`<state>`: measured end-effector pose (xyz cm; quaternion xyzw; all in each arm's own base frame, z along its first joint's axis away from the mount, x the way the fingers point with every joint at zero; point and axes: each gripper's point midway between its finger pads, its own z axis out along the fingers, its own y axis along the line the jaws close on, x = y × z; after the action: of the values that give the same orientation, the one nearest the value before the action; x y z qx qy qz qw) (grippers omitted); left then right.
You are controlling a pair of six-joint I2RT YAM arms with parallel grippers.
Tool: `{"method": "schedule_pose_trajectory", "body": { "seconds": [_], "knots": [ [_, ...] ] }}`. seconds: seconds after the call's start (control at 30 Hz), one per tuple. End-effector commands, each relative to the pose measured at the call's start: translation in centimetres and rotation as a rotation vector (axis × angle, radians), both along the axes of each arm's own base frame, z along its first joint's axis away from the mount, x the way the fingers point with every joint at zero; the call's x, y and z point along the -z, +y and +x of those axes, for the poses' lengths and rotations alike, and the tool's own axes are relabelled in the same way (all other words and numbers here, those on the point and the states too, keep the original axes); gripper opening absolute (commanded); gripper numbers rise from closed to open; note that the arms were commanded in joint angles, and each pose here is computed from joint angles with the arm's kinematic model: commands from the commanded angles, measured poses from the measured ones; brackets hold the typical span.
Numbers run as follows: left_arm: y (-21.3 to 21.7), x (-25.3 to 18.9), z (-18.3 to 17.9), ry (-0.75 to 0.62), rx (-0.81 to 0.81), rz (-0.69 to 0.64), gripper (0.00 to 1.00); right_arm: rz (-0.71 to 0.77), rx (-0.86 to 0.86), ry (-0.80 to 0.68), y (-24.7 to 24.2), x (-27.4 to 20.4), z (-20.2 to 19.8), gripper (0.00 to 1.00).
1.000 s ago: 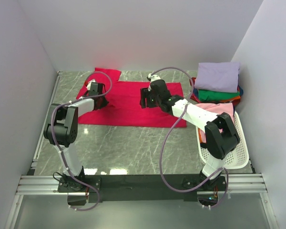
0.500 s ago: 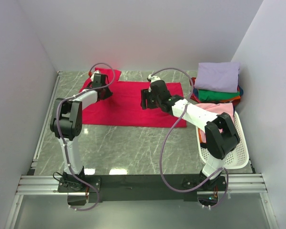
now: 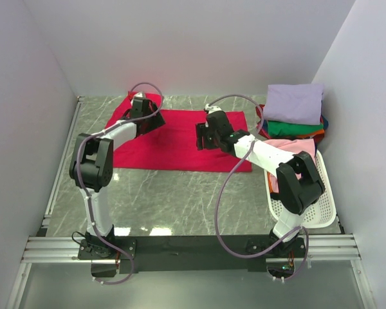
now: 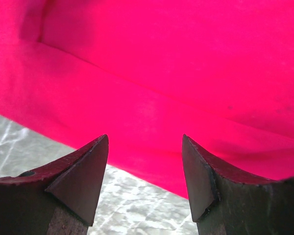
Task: Fold and stack the t-shirts
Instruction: Fold the tshirt
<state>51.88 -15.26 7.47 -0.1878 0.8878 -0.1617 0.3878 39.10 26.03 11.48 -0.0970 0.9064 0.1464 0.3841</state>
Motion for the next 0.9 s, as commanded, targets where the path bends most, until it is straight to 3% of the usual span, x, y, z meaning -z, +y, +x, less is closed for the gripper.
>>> {"method": "schedule_pose_trajectory", "body": {
  "seconds": [0.0,0.17,0.4,0.87],
  "knots": [
    [2.4,-4.5,0.5,-0.112,-0.050,0.001,0.77,0.003,0.067,-0.042,-2.3,-1.8,0.8,0.68],
    [5.2,-2.7,-1.1,-0.070,-0.102,0.011,0.78,-0.019,0.127,0.003,-5.1,-0.1,0.7,0.69],
    [5.4,-0.1,-4.5,-0.009,-0.100,-0.003,0.79,-0.053,0.183,0.094,-8.6,3.1,-1.1,0.69],
    [10.1,4.6,-6.8,0.107,-0.197,0.000,0.79,-0.052,0.217,0.266,-10.1,8.2,-3.0,0.69]
  ]
}}
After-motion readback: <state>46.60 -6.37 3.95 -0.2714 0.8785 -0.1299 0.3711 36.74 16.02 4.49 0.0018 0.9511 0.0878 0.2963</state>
